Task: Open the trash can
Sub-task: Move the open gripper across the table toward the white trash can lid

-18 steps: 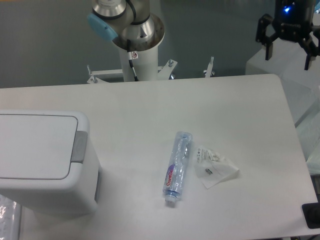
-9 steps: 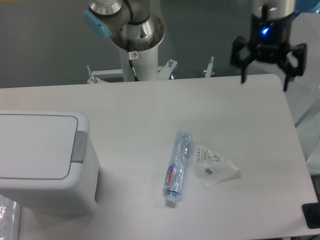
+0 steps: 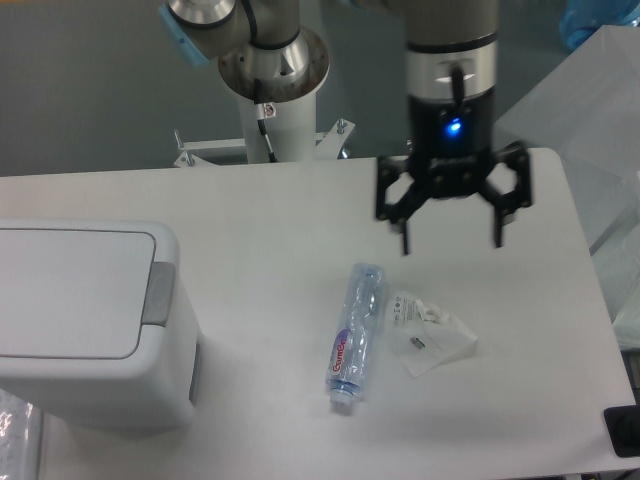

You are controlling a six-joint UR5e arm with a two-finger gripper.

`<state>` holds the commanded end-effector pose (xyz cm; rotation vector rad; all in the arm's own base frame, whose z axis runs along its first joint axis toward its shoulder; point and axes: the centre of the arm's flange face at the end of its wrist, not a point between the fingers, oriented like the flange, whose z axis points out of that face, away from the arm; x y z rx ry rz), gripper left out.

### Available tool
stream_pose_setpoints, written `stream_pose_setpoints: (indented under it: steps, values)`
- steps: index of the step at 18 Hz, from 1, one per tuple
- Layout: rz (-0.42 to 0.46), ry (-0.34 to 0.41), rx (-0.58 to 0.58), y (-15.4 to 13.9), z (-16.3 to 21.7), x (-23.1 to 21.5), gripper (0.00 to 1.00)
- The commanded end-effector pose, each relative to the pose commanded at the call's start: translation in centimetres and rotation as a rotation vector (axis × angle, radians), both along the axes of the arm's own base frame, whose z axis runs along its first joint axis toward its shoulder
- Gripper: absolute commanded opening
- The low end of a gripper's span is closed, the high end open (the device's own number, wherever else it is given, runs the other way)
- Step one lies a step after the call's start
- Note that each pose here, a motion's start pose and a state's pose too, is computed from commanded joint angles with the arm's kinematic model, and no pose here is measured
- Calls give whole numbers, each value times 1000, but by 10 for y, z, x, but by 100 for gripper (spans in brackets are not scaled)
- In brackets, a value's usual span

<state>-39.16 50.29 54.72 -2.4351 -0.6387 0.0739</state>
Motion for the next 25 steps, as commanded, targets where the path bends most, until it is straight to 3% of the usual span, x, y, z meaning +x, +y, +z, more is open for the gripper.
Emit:
stream_pose_setpoints:
  steps: [6, 14, 25]
  values:
    - [-61, -40, 20, 35, -5, 36, 100]
    - [19, -146, 63, 49, -15, 67, 100]
    - [-29, -174, 25, 60, -45, 100, 100]
